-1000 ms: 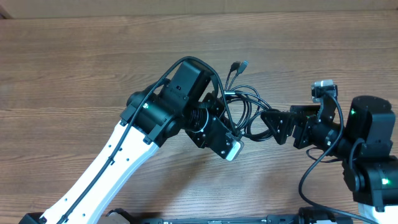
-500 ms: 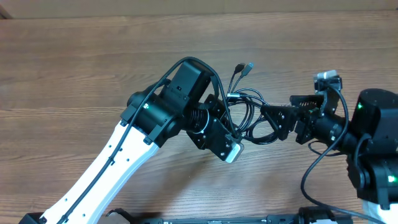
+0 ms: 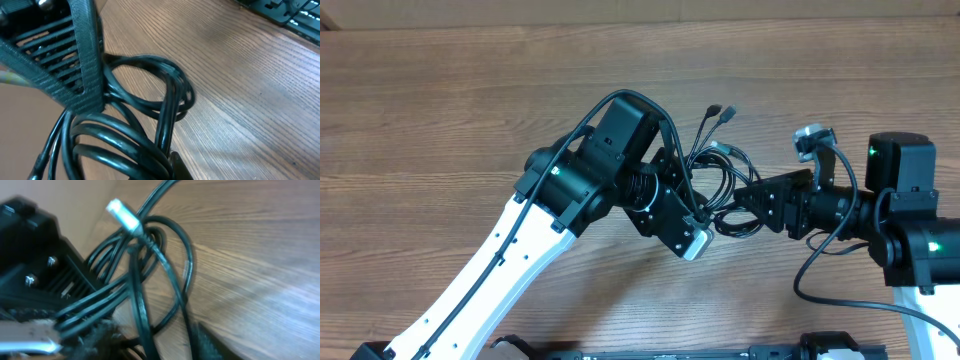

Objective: Untangle cables

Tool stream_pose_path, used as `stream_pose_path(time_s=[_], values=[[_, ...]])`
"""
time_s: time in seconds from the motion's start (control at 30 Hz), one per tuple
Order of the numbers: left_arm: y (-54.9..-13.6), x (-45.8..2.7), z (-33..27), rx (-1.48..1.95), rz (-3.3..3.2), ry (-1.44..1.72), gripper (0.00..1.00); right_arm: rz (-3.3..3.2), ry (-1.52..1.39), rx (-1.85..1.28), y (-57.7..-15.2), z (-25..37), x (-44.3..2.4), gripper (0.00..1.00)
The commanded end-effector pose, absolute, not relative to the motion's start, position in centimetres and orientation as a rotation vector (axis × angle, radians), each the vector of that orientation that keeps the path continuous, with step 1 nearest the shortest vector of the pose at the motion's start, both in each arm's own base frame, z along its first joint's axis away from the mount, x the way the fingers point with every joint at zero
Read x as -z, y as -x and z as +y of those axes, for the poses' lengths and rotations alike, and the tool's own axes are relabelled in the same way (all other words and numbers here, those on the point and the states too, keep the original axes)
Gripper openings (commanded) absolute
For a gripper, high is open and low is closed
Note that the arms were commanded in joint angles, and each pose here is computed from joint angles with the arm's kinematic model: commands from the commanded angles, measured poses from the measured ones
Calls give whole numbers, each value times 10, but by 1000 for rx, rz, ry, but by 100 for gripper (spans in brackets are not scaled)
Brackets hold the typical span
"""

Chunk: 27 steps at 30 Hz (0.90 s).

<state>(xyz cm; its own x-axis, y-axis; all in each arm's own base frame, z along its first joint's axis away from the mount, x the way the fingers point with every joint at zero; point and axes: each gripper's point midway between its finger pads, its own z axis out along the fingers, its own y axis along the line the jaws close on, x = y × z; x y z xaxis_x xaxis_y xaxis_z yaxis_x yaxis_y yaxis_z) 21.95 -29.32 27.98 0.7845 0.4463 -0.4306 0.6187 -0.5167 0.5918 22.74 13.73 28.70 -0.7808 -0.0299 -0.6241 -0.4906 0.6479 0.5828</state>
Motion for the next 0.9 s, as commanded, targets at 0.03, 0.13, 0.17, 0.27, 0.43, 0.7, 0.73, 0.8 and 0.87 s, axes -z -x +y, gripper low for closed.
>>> stream_pose_path(time_s=[0.03, 0.13, 0.17, 0.27, 0.43, 0.7, 0.73, 0.8, 0.87], values=[[-220, -298, -294, 65, 392, -2251, 4, 2220, 519, -1058, -219, 143, -299, 23], [-226, -299, -294, 52, 441, -2242, 4, 2242, 514, -1043, -218, 141, -295, 8], [-227, -298, -293, 41, 456, -2246, 4, 2250, 510, -1032, -219, 140, -293, 7], [-233, -297, -291, 41, 551, -2235, 4, 2304, 456, -952, -223, 131, -284, 4], [-241, -296, -287, 37, 694, -2212, 4, 2437, 168, -746, -241, 100, -265, 4], [-245, -295, -285, 132, 976, -2117, 4, 2481, -394, -433, -258, 43, -248, 4], [-247, -294, -284, 131, 1027, -2100, 4, 2474, -440, -414, -259, 39, -248, 4], [-254, -293, -280, 119, 1137, -2056, 4, 2462, -515, -384, -259, 32, -247, 4], [-266, -292, -274, 89, 1291, -1973, 4, 2451, -562, -366, -260, 28, -246, 4]])
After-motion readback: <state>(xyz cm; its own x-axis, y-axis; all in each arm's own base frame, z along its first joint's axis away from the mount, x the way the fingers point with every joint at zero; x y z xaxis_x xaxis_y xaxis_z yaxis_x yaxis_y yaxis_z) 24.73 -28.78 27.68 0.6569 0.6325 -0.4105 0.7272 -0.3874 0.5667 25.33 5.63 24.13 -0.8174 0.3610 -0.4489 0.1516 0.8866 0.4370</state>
